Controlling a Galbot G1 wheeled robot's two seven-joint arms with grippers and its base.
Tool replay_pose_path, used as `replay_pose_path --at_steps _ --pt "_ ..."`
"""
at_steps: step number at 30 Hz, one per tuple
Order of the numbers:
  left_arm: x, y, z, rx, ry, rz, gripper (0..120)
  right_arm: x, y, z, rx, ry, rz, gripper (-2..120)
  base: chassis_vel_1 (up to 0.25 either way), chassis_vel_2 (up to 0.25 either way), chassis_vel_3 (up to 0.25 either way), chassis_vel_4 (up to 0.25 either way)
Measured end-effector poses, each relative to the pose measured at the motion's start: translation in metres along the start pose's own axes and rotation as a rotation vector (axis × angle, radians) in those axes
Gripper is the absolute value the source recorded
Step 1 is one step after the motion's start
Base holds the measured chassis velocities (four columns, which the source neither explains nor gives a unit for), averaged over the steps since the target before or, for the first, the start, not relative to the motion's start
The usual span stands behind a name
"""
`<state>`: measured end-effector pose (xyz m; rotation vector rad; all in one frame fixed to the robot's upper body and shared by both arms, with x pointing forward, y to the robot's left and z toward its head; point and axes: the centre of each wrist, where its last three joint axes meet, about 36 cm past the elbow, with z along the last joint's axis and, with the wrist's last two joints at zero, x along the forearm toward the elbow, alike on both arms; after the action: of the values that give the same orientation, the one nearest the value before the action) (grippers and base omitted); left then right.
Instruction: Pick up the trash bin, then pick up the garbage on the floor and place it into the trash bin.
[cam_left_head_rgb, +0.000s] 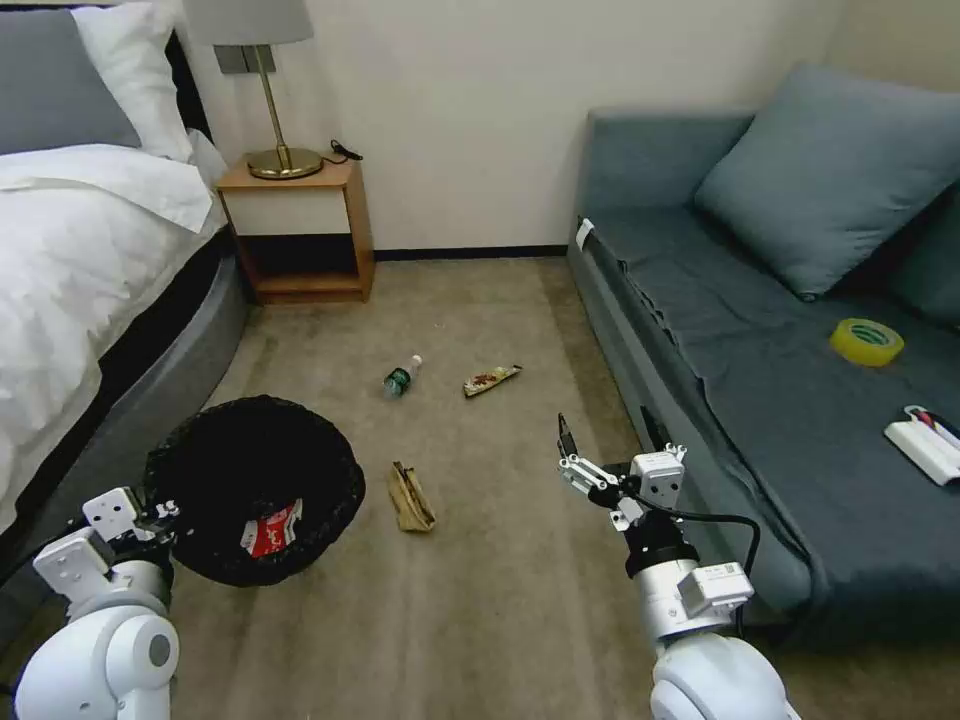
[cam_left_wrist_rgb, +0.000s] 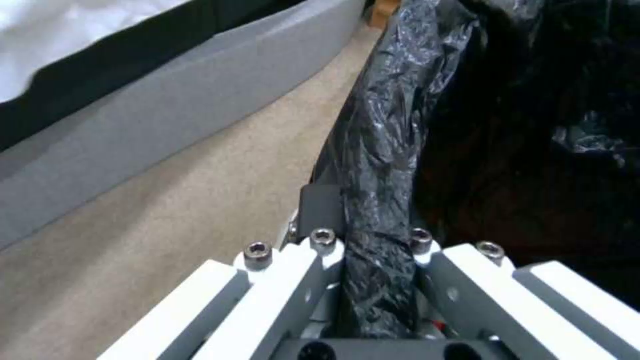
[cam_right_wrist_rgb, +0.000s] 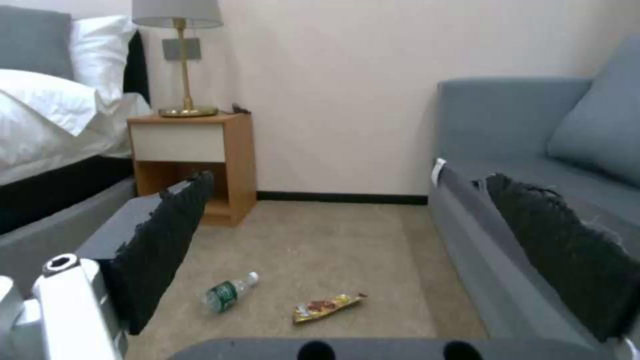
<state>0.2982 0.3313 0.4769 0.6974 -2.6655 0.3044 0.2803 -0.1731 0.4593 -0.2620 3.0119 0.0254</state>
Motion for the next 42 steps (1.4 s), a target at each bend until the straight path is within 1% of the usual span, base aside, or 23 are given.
replay_pose_path --at_steps 12,21,30,32,33,34,35,36,37,38,40,41,42 --pt "-0.004 0.000 0.000 0.005 -0.001 -0.003 3 -0.006 -0.003 0.002 0.005 0.013 -0.026 100 -0.134 0.135 0.134 -0.131" --pt "-0.005 0.000 0.000 0.008 -0.001 -0.003 3 -0.009 -0.004 0.003 0.009 0.018 -0.039 100 -0.172 0.169 0.165 -0.182" --pt "-0.004 0.001 -0.001 0.008 -0.004 -0.009 3 -0.017 0.000 0.006 -0.014 0.051 -0.090 100 -0.129 0.114 0.132 -0.118" --pt "-0.003 0.003 -0.001 0.006 -0.005 -0.013 3 -0.025 0.002 0.008 -0.031 0.074 -0.128 100 -0.016 0.008 0.031 -0.028" --pt "-0.002 0.003 -0.001 0.006 -0.005 -0.015 3 -0.033 0.004 0.009 -0.053 0.088 -0.154 100 0.000 0.000 0.000 0.000" --pt "-0.002 0.003 -0.001 0.006 -0.005 -0.015 3 -0.033 0.004 0.009 -0.053 0.088 -0.154 100 0.000 0.000 0.000 0.000" --pt "-0.001 0.004 -0.001 0.005 -0.005 -0.018 3 -0.045 0.007 0.009 -0.074 0.102 -0.180 100 0.000 0.000 0.000 0.000" --pt "-0.001 0.004 -0.001 0.005 -0.005 -0.019 3 -0.055 0.009 0.009 -0.081 0.116 -0.198 100 0.000 0.000 0.000 0.000" --pt "0.000 0.005 0.000 0.007 -0.004 -0.021 3 -0.074 0.012 0.010 -0.081 0.146 -0.228 100 0.000 0.000 0.000 0.000" --pt "0.000 0.005 0.000 0.007 -0.004 -0.021 3 -0.074 0.012 0.010 -0.081 0.146 -0.228 100 0.000 0.000 0.000 0.000" --pt "0.001 0.005 0.000 0.008 -0.004 -0.024 3 -0.094 0.020 0.014 -0.082 0.220 -0.276 100 0.000 0.000 0.000 0.000" --pt "0.001 0.005 0.001 0.008 -0.004 -0.026 3 -0.101 0.025 0.015 -0.096 0.271 -0.298 100 0.000 0.000 0.000 0.000" --pt "0.001 0.004 0.001 0.009 -0.004 -0.026 3 -0.112 0.032 0.014 -0.114 0.356 -0.330 100 0.000 0.000 0.000 0.000"
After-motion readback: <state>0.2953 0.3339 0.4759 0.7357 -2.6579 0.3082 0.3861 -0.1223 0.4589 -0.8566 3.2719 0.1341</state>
